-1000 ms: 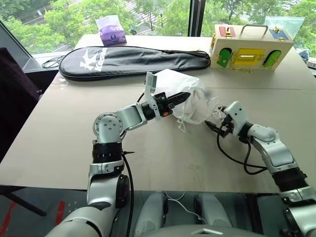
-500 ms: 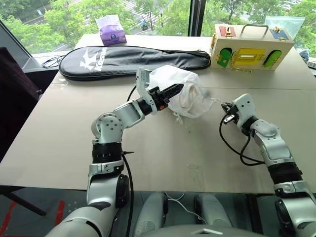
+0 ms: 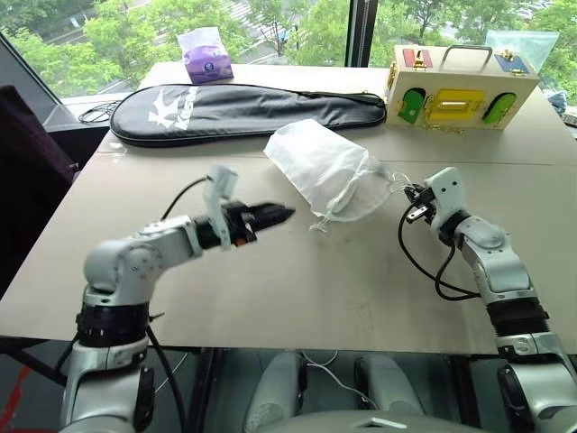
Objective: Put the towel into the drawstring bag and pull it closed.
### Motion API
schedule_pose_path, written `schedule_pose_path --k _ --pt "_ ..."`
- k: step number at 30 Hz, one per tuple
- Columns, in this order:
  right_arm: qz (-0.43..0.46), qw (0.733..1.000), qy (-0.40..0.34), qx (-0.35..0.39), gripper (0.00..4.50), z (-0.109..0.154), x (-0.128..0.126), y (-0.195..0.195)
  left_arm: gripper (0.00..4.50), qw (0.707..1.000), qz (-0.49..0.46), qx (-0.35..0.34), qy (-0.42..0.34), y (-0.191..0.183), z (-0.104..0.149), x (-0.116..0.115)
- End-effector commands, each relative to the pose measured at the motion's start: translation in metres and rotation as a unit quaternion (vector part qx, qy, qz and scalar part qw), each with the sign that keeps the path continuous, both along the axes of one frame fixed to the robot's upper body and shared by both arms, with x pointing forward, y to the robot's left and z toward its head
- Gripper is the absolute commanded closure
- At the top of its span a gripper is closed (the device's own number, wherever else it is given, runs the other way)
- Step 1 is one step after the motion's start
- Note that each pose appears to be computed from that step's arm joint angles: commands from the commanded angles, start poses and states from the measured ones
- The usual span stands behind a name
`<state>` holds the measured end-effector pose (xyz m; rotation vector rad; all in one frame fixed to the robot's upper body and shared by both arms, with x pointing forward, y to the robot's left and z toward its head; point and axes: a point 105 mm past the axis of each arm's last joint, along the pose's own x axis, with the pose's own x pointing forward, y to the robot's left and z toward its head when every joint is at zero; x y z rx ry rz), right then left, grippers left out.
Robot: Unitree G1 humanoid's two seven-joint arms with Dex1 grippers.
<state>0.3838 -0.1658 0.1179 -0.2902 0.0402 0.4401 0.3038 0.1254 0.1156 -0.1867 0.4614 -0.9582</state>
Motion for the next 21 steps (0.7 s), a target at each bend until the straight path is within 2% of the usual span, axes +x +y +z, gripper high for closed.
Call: schedule_pose_path --k 1,3,5,7,9,14,18,21 --pt "0.007 1.0 -0.027 0.001 4.5 0.018 0.001 0.004 2.22 0.999 -0.018 -0.011 -0.04 -0.024 0.0 0.004" --pt "0.007 1.0 -0.028 0.0 4.5 0.02 0.0 0.003 2.22 0.998 0.004 -0.017 -0.056 -0.03 -0.002 0.015" --pt "0.005 1.0 -0.03 0.0 4.5 0.022 0.0 0.002 1.7 0.995 0.014 -0.008 -0.097 -0.035 0.001 0.02" --pt "0.003 1.0 -0.03 0.0 4.5 0.022 -0.001 -0.001 1.01 0.988 0.008 0.009 -0.155 -0.036 0.005 0.019" --pt "0.001 1.0 -0.028 0.0 4.5 0.022 -0.002 -0.002 0.12 0.981 -0.007 0.025 -0.192 -0.036 0.004 0.012" --pt "0.001 1.0 -0.026 -0.002 4.5 0.021 -0.001 -0.003 0.12 0.975 -0.014 0.04 -0.218 -0.035 0.0 0.004" --pt "0.002 1.0 -0.027 0.001 4.5 0.022 0.0 -0.002 0.12 0.961 0.025 0.072 -0.265 -0.028 0.001 0.02" --pt "0.002 1.0 -0.028 0.001 4.5 0.022 0.0 -0.001 0.12 0.953 0.043 0.063 -0.292 -0.034 0.008 0.031"
